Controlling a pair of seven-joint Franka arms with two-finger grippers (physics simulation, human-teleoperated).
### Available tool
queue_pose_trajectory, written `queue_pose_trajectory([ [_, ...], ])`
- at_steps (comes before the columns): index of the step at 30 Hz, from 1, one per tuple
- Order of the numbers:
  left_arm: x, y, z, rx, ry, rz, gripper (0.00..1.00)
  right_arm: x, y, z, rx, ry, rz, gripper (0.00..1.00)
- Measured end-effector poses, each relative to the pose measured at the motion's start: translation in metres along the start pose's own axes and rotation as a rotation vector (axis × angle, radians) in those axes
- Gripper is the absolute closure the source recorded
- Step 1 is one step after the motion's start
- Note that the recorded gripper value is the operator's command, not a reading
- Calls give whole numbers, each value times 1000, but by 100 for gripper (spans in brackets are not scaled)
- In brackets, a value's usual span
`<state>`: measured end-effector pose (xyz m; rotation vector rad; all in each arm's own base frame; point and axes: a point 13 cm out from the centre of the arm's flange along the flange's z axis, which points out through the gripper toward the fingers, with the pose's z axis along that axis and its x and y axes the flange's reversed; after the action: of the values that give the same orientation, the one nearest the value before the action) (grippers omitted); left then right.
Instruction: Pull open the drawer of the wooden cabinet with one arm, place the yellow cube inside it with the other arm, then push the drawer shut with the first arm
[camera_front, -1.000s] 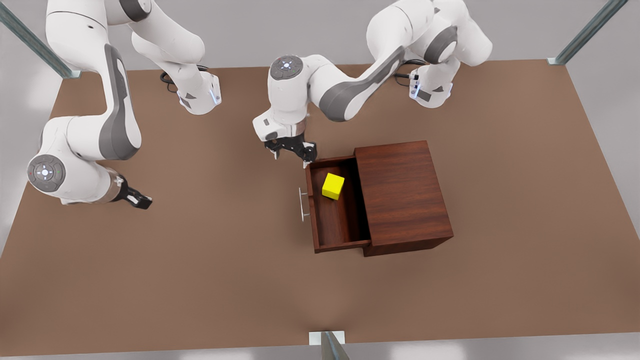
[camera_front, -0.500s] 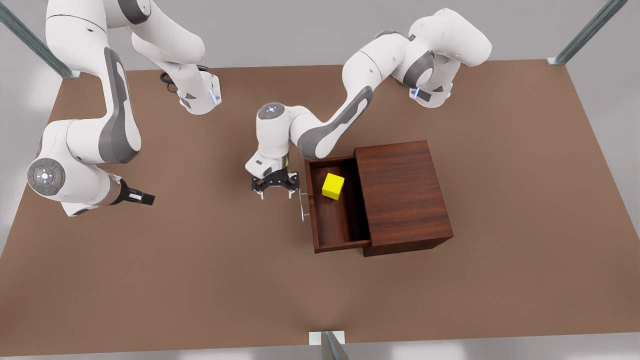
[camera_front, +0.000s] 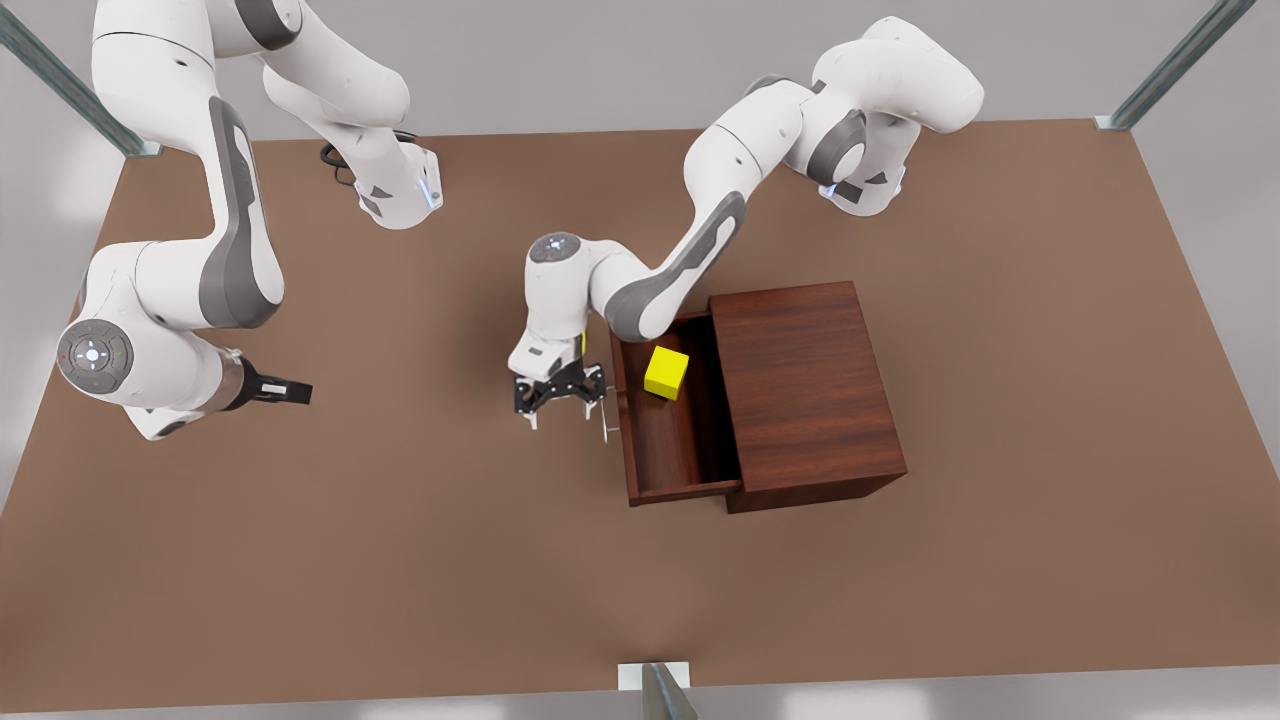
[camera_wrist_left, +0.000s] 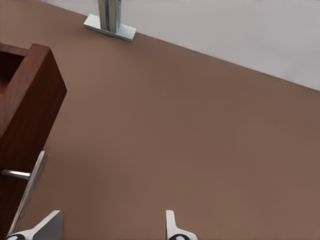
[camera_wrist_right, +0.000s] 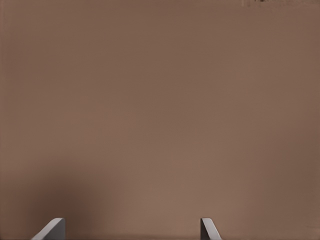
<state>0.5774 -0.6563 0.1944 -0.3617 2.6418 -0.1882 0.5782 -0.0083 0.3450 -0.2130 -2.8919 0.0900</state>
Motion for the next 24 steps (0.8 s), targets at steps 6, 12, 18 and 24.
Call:
queue_pose_trajectory([
  [6,-3,13,13,-40,-18,-28,0,0,0,0,0,0,-28,0],
  [12,7,27,16,-115,-21,-31,0,0,0,0,1,-1,-49,0],
  [18,25,46,-11,-250,-2,-5,0,0,0,0,1,-1,-63,0],
  [24,27,74,-11,-360,9,9,0,0,0,0,2,0,-73,0],
])
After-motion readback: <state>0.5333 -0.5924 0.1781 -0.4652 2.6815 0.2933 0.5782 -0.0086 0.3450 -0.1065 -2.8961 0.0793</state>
